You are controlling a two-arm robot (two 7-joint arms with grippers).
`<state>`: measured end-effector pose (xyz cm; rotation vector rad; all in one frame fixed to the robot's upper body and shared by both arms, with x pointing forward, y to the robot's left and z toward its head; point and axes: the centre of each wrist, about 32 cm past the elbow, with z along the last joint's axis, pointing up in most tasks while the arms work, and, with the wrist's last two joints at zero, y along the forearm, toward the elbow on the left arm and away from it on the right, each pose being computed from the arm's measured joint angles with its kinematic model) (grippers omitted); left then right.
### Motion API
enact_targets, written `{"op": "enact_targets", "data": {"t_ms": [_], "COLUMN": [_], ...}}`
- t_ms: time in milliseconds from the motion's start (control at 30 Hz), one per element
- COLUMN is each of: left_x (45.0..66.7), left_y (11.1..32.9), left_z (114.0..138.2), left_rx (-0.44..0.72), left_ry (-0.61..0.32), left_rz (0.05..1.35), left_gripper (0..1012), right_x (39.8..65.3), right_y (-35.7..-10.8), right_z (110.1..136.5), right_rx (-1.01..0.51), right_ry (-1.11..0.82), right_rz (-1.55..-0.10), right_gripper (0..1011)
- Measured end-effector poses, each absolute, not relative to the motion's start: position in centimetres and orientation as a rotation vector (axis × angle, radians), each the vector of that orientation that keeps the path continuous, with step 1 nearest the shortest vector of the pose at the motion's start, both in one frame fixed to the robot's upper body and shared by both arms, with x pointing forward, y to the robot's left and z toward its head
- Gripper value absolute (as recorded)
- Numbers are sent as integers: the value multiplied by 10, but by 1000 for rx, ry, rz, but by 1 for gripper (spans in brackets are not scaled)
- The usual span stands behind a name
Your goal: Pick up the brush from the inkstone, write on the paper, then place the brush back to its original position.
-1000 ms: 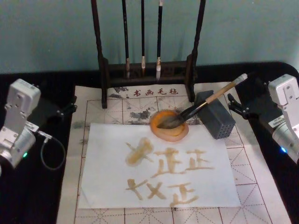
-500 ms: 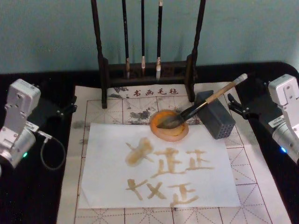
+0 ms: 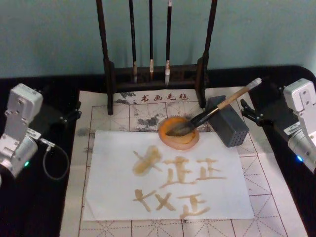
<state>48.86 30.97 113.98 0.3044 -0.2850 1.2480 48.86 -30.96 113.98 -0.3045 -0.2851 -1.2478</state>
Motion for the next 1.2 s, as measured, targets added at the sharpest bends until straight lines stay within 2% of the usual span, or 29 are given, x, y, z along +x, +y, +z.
{"op": "enact_targets", "data": {"t_ms": [500, 700, 1200], "left_x": [489, 489, 489], "left_y": [310, 310, 310], "left_z": [1140, 1140, 1140], "left_rx": [304, 304, 304], "left_ry": [-285, -285, -285], "left_rz": [1248, 1248, 1248], "left_gripper": [1001, 1001, 1001], "right_x": [488, 485, 475], "right_y": [-310, -311, -313], "right_z": [1140, 1143, 1153], "right_rx": [-301, -258, -47], "right_ry": [-280, -222, 184], "right_rz": [-1245, -1236, -1209], "right_gripper": [1000, 1000, 1000]}}
